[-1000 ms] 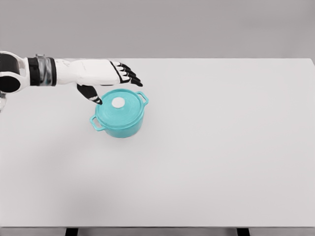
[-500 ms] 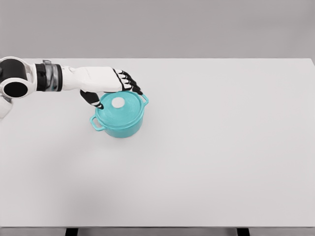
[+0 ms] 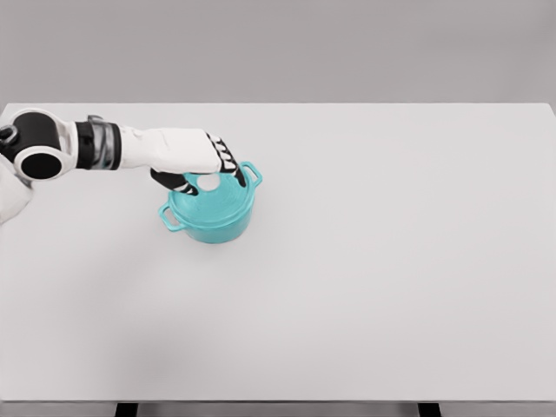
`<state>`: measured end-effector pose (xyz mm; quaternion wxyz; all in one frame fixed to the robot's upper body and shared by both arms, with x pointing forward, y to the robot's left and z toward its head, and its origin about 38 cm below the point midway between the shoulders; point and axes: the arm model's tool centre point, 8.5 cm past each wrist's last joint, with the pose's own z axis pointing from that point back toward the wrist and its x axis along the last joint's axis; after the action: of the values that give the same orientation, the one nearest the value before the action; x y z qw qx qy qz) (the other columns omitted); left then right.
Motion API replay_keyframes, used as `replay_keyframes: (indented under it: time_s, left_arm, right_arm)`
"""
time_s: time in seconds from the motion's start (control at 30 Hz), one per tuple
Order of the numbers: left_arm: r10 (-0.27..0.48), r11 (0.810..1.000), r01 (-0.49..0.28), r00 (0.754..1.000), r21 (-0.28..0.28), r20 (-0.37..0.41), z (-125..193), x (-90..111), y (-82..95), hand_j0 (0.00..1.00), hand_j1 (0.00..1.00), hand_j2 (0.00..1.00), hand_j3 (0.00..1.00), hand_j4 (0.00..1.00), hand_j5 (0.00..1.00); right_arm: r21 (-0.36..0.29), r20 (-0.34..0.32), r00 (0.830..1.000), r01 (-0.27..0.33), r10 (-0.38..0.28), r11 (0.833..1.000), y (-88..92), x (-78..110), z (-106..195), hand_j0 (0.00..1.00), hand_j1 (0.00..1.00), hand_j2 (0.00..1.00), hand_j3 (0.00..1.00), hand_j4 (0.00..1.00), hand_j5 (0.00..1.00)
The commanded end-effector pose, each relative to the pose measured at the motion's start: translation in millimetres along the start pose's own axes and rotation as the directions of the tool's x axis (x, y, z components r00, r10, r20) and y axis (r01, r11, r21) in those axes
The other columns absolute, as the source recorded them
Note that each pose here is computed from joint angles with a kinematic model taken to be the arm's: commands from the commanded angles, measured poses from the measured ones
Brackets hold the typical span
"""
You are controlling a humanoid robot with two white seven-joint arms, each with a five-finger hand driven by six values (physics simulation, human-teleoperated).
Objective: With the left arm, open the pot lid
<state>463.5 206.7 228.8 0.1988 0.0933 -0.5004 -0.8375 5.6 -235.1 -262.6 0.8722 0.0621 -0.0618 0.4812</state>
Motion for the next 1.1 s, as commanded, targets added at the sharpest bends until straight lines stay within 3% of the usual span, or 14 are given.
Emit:
replay_keyframes:
  time_s: [0.0,0.43,0.63,0.87,0.97,1.07]
  left_arm:
    - [0.003,1.000,-0.003,1.000,-0.007,-0.001,-4,0,-2.1,0.76,0.76,0.76,0.76,0.76,0.76]
    - [0.010,1.000,-0.010,1.000,-0.018,0.006,-6,2,-7.9,0.76,0.76,0.76,0.76,0.76,0.76]
    - [0.009,1.000,-0.009,1.000,-0.018,0.006,-6,2,-7.8,0.54,0.54,0.54,0.54,0.54,0.54]
    - [0.007,1.000,-0.007,1.000,-0.015,-0.002,-1,0,-6.9,0.47,0.47,0.47,0.47,0.47,0.47]
    - [-0.003,1.000,0.002,1.000,-0.008,-0.011,3,-2,-1.5,0.40,0.40,0.40,0.40,0.40,0.40]
    - [0.003,1.000,-0.005,0.998,-0.028,-0.064,28,-14,-8.6,0.39,0.39,0.39,0.39,0.39,0.39]
  right_arm:
    - [0.000,0.001,1.000,0.000,0.000,1.000,-0.1,0.2,0,1.00,1.00,1.00,1.00,1.00,1.00]
    - [0.000,0.001,1.000,0.000,0.000,1.000,-0.1,0.2,0,1.00,1.00,1.00,1.00,1.00,1.00]
    - [0.000,-0.001,1.000,0.000,0.000,1.000,0.0,-0.3,0,1.00,1.00,1.00,1.00,1.00,1.00]
    - [-0.001,0.000,1.000,0.000,0.000,1.000,-0.8,0.2,0,1.00,1.00,1.00,1.00,1.00,1.00]
    - [0.000,-0.001,1.000,0.000,0.000,1.000,0.0,-0.3,0,1.00,1.00,1.00,1.00,1.00,1.00]
    - [0.000,0.001,1.000,0.000,0.000,1.000,-0.1,0.2,0,1.00,1.00,1.00,1.00,1.00,1.00]
